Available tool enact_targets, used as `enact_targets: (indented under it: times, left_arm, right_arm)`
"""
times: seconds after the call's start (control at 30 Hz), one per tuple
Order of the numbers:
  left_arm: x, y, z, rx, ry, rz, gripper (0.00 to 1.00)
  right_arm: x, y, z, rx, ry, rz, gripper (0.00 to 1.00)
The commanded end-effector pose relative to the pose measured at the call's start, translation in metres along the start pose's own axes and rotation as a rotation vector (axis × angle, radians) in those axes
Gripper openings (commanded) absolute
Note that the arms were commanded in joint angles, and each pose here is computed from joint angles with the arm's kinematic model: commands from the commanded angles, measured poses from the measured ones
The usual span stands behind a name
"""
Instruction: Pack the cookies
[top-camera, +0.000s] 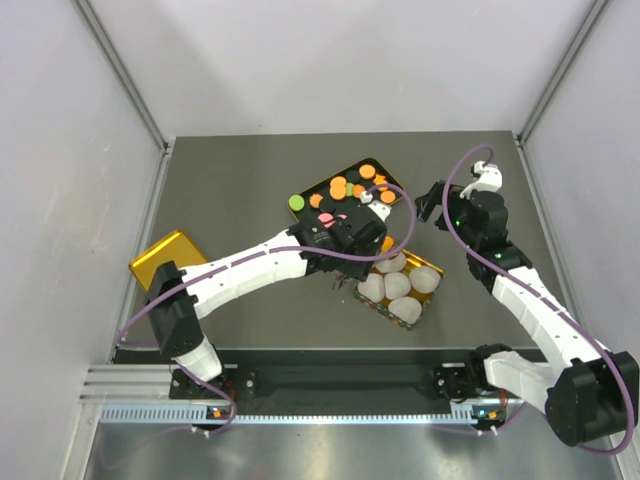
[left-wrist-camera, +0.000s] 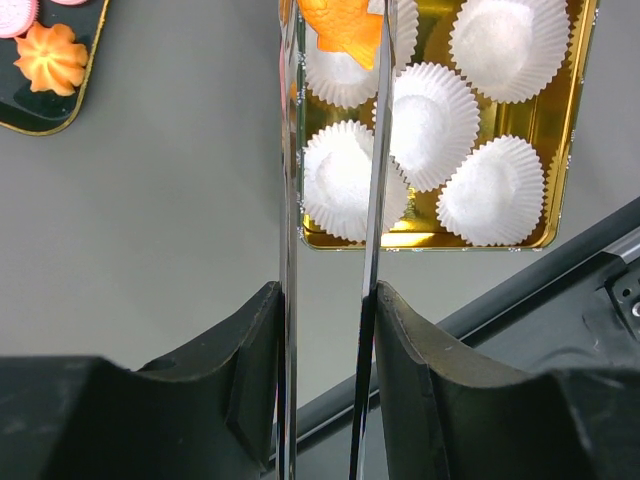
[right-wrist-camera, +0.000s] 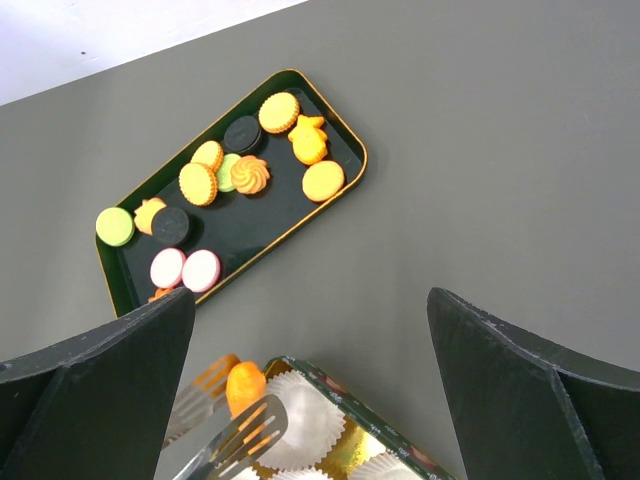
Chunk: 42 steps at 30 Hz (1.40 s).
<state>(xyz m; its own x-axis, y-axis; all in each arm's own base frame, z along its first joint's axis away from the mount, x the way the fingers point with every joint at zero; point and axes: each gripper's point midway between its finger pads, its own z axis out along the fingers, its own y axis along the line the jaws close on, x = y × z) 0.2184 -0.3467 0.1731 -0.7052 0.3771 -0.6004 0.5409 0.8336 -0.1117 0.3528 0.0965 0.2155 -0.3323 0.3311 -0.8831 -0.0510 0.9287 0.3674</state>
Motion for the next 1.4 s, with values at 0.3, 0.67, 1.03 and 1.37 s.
enact_targets:
  times: [0.3,0.67,1.03,1.37]
  left_arm:
    - [-0.002,-0.017,0.006,0.038,-0.007,0.008,0.41]
    - [-0.001,-0.012,0.013,0.001,-0.009,0.008,0.44]
    - [-0.004,-0.014,0.018,-0.001,-0.015,0.011,0.54]
    - [-0.018,-0.021,-0.004,0.047,-0.057,0.014,0.56]
  right_arm:
    - [-0.025,0.012,0.000,-0.030,-0.058,-0.009,1.00]
    - [-0.023,0.011,0.000,-0.029,-0.054,-0.009,1.00]
    - [-0.023,0.011,0.000,-0.029,-0.054,-0.008,1.00]
    - [-0.022,0.011,0.000,-0.030,-0.053,-0.008,1.00]
